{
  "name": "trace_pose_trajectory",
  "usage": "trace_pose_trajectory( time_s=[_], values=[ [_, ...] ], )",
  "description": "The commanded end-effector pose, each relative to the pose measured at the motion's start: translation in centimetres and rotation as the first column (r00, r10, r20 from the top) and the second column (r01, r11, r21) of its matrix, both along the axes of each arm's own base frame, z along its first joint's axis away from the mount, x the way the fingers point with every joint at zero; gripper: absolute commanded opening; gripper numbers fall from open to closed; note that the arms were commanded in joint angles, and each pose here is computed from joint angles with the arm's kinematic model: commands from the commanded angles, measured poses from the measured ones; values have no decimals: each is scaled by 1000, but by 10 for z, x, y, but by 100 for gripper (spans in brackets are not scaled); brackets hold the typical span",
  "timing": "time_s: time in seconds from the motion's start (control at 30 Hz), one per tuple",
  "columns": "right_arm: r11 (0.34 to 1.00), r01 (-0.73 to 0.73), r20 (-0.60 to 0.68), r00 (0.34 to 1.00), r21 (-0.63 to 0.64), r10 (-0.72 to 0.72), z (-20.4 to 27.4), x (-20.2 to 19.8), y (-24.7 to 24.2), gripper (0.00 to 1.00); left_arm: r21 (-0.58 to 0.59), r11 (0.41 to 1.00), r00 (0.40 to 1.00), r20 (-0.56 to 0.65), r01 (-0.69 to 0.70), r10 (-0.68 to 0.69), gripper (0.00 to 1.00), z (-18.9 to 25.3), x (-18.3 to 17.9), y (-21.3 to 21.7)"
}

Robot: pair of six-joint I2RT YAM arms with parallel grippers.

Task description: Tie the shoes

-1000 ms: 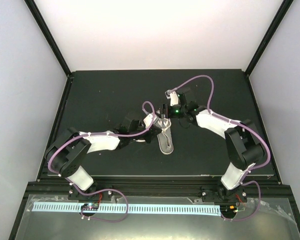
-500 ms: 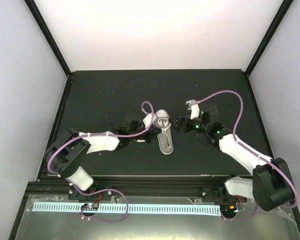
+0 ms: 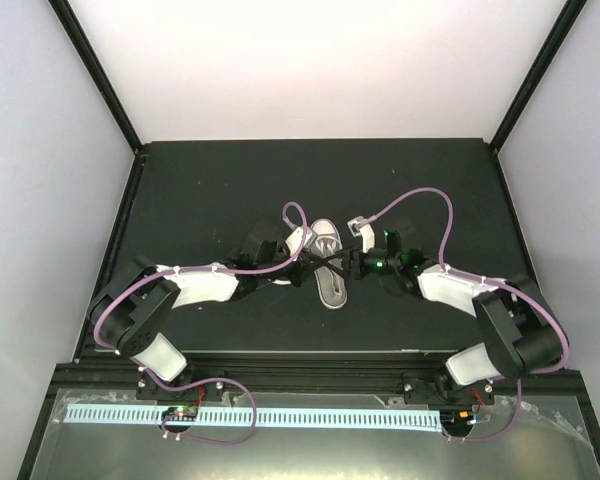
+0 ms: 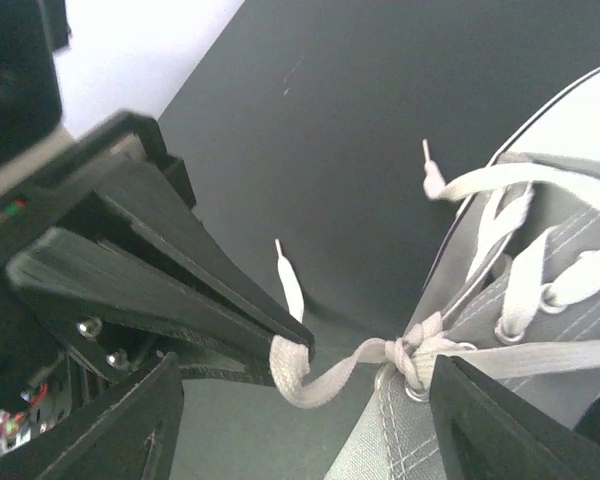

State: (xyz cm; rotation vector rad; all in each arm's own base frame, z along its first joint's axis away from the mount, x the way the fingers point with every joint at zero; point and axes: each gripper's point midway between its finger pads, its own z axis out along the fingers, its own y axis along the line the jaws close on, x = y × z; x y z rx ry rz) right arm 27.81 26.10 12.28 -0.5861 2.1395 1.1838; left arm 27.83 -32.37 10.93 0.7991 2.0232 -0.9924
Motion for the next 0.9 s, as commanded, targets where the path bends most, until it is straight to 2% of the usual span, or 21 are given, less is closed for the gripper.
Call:
trace_pose_trajectory(
  time_s=[0.0, 0.33, 0.6, 0.8, 0.87],
  values=[
    [992, -102, 47, 994, 72, 99, 12, -2, 16, 65, -47, 999, 999, 29, 25, -23, 2, 20, 1, -9],
    [988, -137, 46, 990, 77, 134, 7, -4, 19, 37, -49, 998, 999, 35, 34, -32, 2, 20, 0, -9],
    [990, -131, 46, 991, 55, 128, 2, 2, 20, 25, -54, 998, 999, 35, 40, -38, 2, 20, -1, -10],
    [992, -120, 46, 992, 47, 118, -1, 3, 19, 2, -58, 998, 999, 40, 38, -36, 2, 22, 0, -10],
    [994, -106, 56, 993, 41, 104, 0, 4, 17, 2, -58, 998, 999, 41, 37, -34, 2, 23, 0, -10]
  ],
)
